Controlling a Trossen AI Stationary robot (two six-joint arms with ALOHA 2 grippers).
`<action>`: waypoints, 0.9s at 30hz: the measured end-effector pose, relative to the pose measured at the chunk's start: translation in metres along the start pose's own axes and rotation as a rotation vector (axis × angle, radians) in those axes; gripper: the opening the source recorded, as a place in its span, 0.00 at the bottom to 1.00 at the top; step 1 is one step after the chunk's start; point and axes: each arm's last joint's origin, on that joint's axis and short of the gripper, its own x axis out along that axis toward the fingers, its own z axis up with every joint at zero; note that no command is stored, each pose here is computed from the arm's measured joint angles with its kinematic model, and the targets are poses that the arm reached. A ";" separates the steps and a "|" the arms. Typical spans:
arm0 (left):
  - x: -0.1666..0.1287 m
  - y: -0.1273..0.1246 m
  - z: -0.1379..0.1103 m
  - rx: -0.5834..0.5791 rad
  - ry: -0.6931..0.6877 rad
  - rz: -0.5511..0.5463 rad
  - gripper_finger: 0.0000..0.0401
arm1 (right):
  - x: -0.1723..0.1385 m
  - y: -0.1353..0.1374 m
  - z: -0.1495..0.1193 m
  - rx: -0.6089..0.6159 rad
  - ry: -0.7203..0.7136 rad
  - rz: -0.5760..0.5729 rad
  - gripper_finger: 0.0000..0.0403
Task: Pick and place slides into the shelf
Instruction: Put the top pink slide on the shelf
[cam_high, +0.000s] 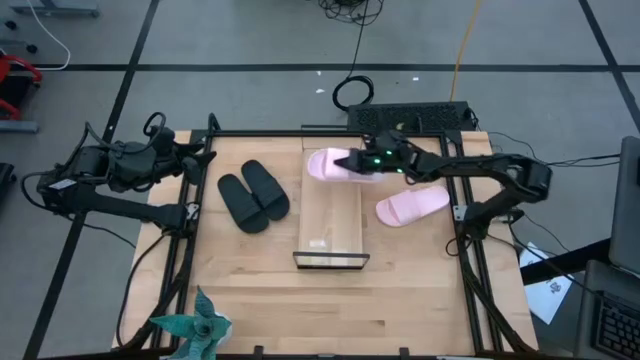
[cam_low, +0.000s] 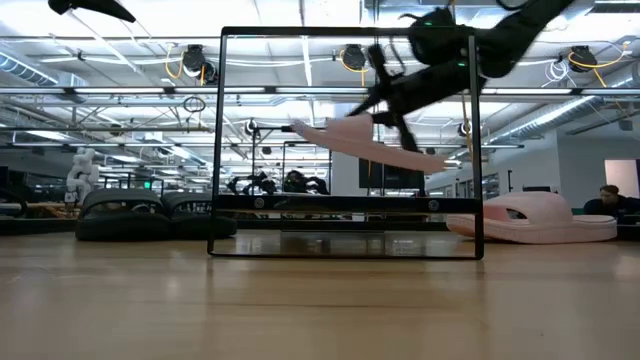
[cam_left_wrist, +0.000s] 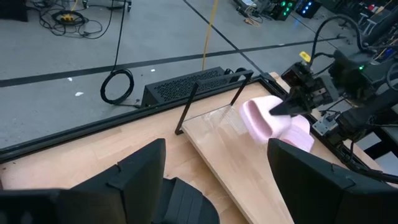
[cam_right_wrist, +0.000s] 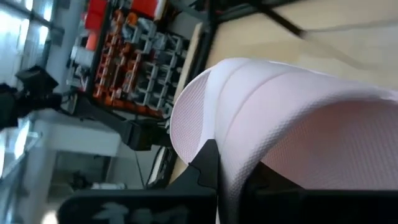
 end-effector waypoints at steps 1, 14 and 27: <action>0.000 0.000 0.000 0.000 0.000 0.000 0.71 | 0.008 0.004 0.003 -0.026 0.009 -0.001 0.00; 0.000 -0.001 -0.001 0.002 0.024 -0.025 0.71 | 0.062 0.009 0.027 -0.166 0.060 -0.165 0.00; 0.000 -0.001 -0.001 0.024 0.023 -0.025 0.71 | 0.060 0.000 0.038 -0.152 -0.073 -0.257 0.00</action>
